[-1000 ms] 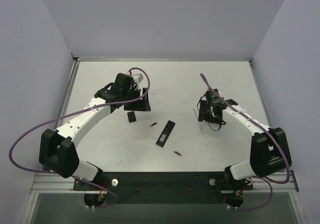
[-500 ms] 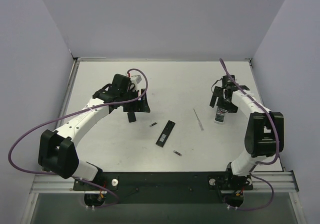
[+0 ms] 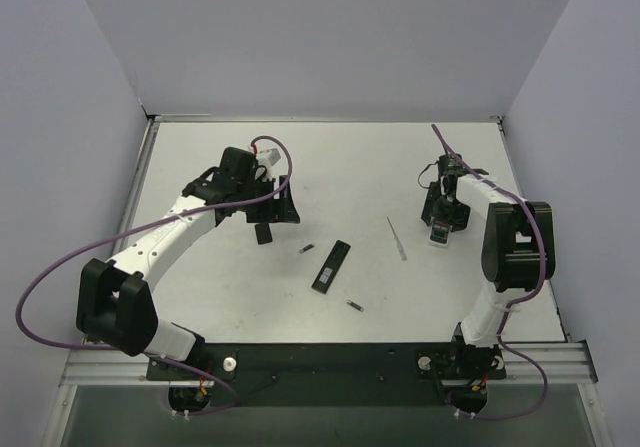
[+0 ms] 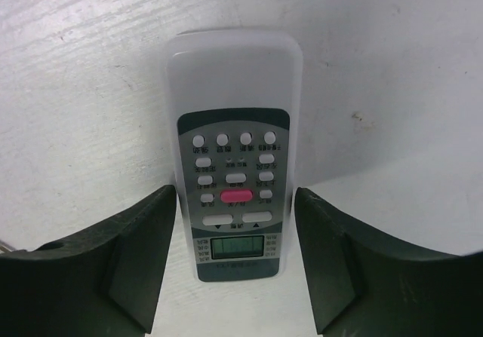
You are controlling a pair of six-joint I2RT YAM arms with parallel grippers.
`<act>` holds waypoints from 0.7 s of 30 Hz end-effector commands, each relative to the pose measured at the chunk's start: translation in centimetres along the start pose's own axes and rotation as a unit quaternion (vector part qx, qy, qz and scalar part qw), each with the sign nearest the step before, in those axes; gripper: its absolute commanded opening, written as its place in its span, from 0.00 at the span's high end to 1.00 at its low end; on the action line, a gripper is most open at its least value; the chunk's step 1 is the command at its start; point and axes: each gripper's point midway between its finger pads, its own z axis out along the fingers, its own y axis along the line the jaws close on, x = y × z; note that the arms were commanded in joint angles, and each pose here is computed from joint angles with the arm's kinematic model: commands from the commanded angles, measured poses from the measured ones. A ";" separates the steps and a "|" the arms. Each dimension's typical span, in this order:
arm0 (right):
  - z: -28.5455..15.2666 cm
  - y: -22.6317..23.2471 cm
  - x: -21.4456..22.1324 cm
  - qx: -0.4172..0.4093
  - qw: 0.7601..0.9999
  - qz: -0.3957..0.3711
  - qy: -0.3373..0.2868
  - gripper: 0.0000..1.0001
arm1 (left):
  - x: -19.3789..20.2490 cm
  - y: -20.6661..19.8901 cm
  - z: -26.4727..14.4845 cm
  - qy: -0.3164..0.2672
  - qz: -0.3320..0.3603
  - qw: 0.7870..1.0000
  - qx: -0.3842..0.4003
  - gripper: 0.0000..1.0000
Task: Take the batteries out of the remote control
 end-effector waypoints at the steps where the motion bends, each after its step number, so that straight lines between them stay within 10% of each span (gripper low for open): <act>1: -0.2 -0.7 0.0 0.012 1.000 -0.004 0.010 0.47 | -1.1 -1.0 -0.6 -0.024 0.004 0.999 0.029 0.22; 11: -5.8 2.7 -1.8 -0.120 0.991 -0.011 -0.059 0.64 | -1.2 -2.7 -1.6 -0.043 0.000 0.996 0.074 0.23; 21: -23.8 16.1 2.1 -0.551 0.817 -0.039 -0.164 0.66 | -1.7 -11.6 -5.0 -0.066 -0.017 0.935 0.347 0.07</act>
